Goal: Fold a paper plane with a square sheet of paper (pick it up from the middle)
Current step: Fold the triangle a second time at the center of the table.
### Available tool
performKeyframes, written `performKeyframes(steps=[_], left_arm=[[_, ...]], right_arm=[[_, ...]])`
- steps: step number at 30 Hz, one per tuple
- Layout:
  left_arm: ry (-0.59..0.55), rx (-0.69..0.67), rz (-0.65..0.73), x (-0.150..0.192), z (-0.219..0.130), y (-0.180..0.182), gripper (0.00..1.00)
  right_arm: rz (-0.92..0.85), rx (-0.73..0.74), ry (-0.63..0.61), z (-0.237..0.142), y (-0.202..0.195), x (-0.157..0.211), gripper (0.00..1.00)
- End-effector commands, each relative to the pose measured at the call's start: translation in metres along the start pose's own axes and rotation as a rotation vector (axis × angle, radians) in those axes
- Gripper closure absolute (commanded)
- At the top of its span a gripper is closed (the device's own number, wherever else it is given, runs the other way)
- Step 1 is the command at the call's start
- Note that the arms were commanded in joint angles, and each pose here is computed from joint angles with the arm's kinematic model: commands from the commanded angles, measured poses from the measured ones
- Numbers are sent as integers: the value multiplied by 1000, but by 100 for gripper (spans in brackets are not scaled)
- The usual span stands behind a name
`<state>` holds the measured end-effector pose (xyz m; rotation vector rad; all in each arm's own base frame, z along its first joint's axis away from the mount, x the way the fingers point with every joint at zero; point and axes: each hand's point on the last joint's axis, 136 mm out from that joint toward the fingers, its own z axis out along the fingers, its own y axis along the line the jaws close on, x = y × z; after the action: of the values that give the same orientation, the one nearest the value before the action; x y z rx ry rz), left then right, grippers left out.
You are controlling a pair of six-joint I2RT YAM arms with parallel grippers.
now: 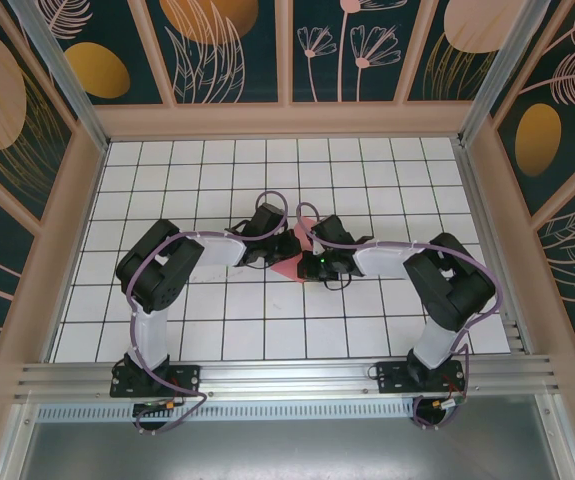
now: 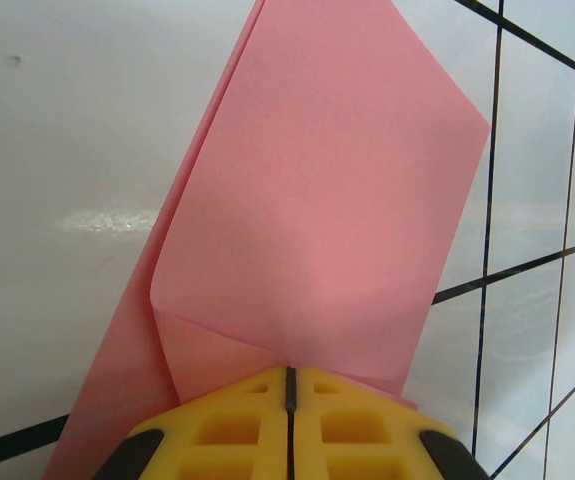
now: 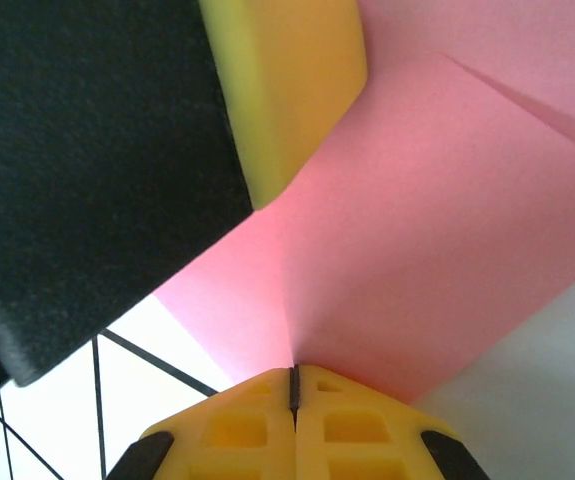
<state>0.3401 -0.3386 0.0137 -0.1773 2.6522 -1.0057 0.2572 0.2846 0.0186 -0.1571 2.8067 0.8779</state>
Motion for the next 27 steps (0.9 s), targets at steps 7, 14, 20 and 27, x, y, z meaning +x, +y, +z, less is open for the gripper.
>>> performKeyframes(steps=[7, 14, 20, 27], left_arm=[[70, -174, -60, 29, 8, 56, 91], [72, -184, -65, 31, 8, 60, 91], [72, -174, -64, 31, 8, 58, 91], [71, -147, -61, 29, 7, 50, 91]], right_arm=[[-37, 48, 84, 3, -15, 22, 95], [-74, 29, 177, -3, -23, 54, 95], [-91, 14, 119, -23, -15, 41, 96], [-42, -48, -71, -46, 5, -6, 95]])
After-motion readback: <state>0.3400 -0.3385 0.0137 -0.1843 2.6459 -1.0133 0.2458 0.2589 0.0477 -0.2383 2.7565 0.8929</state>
